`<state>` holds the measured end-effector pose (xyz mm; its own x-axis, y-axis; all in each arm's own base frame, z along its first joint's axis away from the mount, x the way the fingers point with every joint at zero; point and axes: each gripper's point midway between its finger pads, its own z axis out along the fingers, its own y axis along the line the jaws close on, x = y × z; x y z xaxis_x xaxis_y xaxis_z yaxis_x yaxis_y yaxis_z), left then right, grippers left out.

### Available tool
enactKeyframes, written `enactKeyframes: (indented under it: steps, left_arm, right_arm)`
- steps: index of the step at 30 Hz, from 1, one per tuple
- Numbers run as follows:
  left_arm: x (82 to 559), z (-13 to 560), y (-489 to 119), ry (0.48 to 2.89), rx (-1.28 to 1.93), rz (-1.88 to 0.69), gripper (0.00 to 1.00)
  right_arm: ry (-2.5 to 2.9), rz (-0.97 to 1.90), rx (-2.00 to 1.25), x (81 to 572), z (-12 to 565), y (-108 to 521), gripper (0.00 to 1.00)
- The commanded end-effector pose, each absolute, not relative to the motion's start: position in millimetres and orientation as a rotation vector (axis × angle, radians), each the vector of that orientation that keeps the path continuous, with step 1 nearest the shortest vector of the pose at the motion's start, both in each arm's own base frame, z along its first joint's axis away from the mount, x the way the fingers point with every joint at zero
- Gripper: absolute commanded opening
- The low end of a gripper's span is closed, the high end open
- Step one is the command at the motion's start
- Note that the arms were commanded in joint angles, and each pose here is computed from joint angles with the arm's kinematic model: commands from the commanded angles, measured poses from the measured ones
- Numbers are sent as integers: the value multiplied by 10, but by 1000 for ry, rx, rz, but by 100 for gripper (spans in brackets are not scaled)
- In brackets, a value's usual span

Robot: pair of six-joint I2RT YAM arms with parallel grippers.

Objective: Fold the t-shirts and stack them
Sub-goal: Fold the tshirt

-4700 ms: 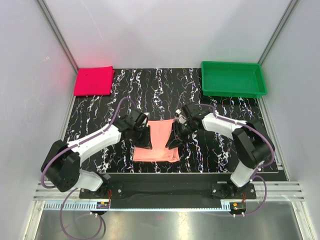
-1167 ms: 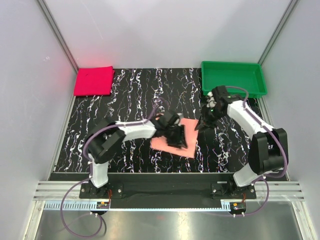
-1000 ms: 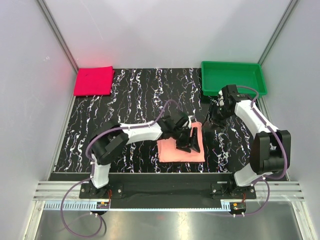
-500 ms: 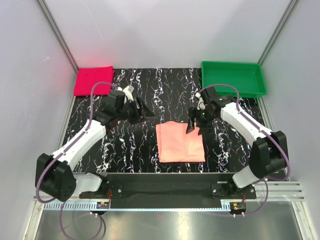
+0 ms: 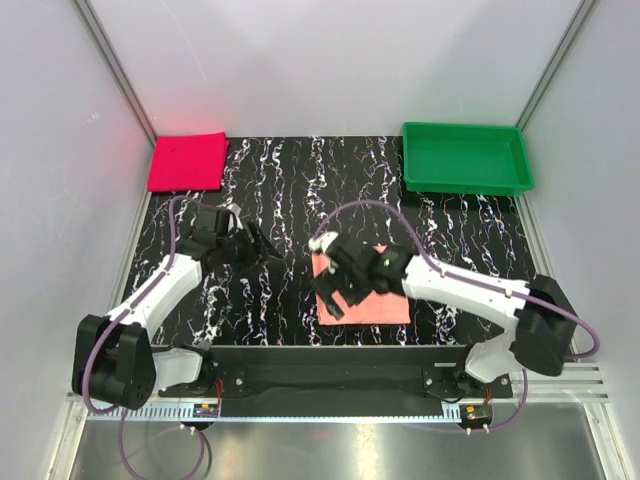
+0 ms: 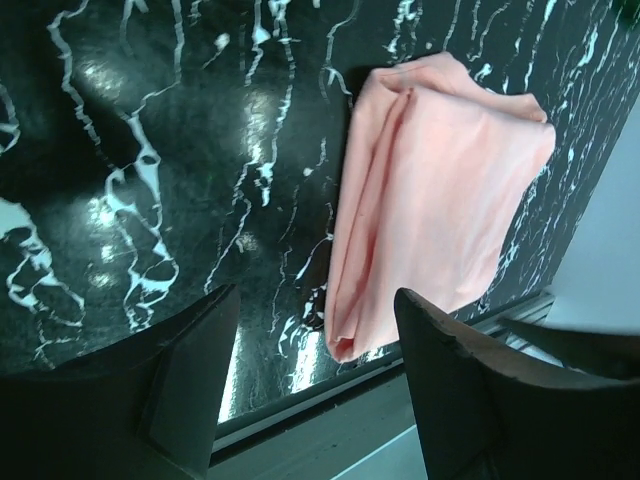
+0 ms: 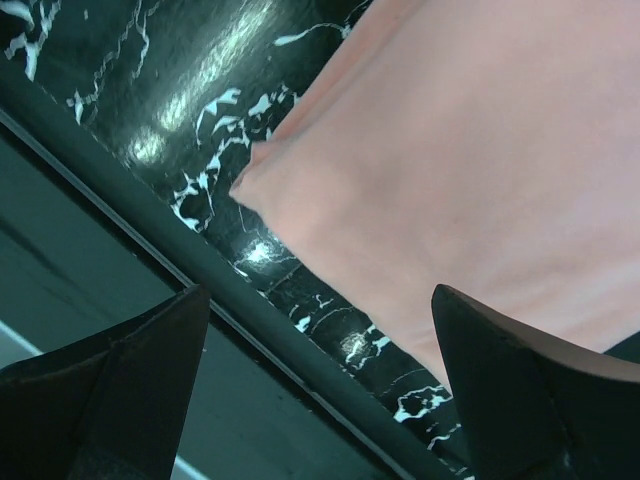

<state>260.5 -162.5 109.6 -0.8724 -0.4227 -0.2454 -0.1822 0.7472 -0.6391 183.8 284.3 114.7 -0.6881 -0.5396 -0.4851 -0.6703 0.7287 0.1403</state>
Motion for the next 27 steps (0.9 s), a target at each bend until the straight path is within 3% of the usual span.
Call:
enactKeyframes:
  steps: [1,8,14,24,27]
  left_arm:
    - [2525,1140,-1587,2546,-510,-940,69]
    - [2427,1071,-1319,2460,-742,-955,69]
    - [2354,1067,-1212,2409,-811,-999,68]
    - [2266,1025,-1193,2409,-815,-1017,69]
    - [2264,1018,-1219,2420,-815,-1047,71]
  right_arm:
    - [2207,241,-1019,1976,1344,2906,99]
    - [1896,-75,-1528,1500,876,3132,100]
    - [1818,-221,-1543,1445,650,3176,87]
    - [1733,-346,-1559,1552,397,3234,86]
    - [1738,-367,-1579,1548,292,3217,76]
